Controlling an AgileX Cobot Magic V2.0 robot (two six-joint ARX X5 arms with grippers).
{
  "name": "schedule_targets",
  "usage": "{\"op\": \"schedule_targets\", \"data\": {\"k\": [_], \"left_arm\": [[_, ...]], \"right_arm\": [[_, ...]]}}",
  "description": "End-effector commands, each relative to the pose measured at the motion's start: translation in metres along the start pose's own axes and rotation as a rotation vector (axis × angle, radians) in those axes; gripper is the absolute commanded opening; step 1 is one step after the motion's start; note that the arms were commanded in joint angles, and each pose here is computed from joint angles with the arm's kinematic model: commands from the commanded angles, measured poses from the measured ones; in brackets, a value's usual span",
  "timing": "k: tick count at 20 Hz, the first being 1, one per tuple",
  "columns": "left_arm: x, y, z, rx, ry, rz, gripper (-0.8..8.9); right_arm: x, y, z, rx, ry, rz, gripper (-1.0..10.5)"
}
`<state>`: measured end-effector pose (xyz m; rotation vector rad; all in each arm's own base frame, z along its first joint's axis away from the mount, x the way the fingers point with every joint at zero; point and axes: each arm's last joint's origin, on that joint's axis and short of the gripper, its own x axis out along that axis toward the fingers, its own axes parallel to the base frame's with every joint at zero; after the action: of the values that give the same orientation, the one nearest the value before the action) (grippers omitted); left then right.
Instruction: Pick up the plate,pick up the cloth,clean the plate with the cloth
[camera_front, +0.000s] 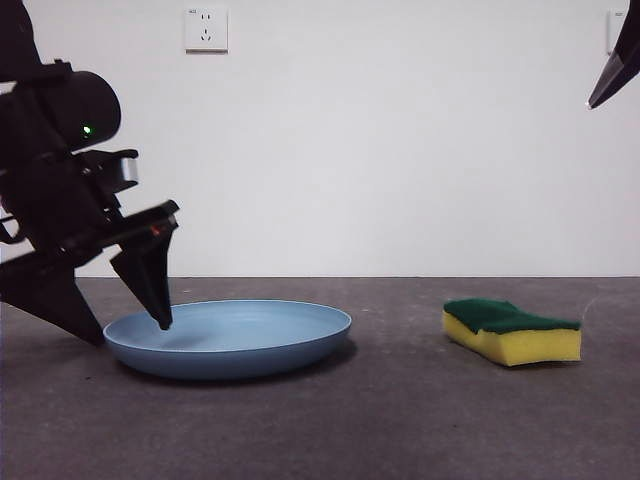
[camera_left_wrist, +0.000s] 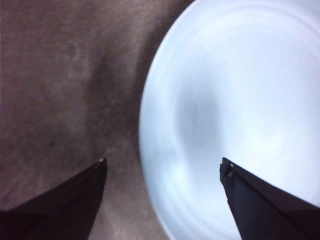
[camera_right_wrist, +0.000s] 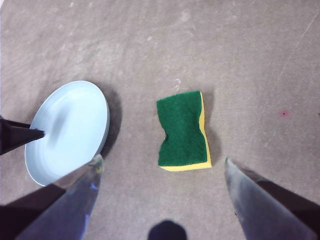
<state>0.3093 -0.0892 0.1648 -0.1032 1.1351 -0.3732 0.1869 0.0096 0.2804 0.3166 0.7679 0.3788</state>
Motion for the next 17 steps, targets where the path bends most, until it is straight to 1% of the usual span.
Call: {"op": "schedule_targets", "data": {"k": [1, 2, 3, 5, 11, 14, 17], "left_arm": [[0.009, -0.003, -0.001, 0.025, 0.008, -0.005, 3.72], [0.011, -0.004, -0.002, 0.029, 0.015, -0.004, 3.68], [0.012, -0.005, -0.002, 0.030, 0.021, -0.005, 2.98], [0.014, -0.007, -0.004, 0.070, 0.035, -0.010, -0.05], [0.012, -0.008, -0.003, 0.080, 0.030, -0.011, -0.08], [0.001, -0.012, -0.001, 0.087, 0.001, -0.018, -0.08], [-0.024, -0.018, 0.003, 0.103, -0.063, -0.029, -0.08]], "right_arm": [[0.000, 0.001, 0.001, -0.006, -0.002, 0.004, 4.1], [0.000, 0.001, 0.001, -0.004, -0.002, 0.005, 4.1], [0.000, 0.002, 0.001, -0.008, 0.001, 0.009, 4.1], [0.001, 0.005, 0.000, -0.017, 0.007, 0.019, 4.1], [0.005, 0.017, 0.000, -0.067, 0.025, 0.065, 4.1], [0.011, 0.029, 0.012, -0.113, 0.064, 0.081, 4.1], [0.027, 0.042, 0.028, -0.206, 0.160, -0.005, 4.1]]}}
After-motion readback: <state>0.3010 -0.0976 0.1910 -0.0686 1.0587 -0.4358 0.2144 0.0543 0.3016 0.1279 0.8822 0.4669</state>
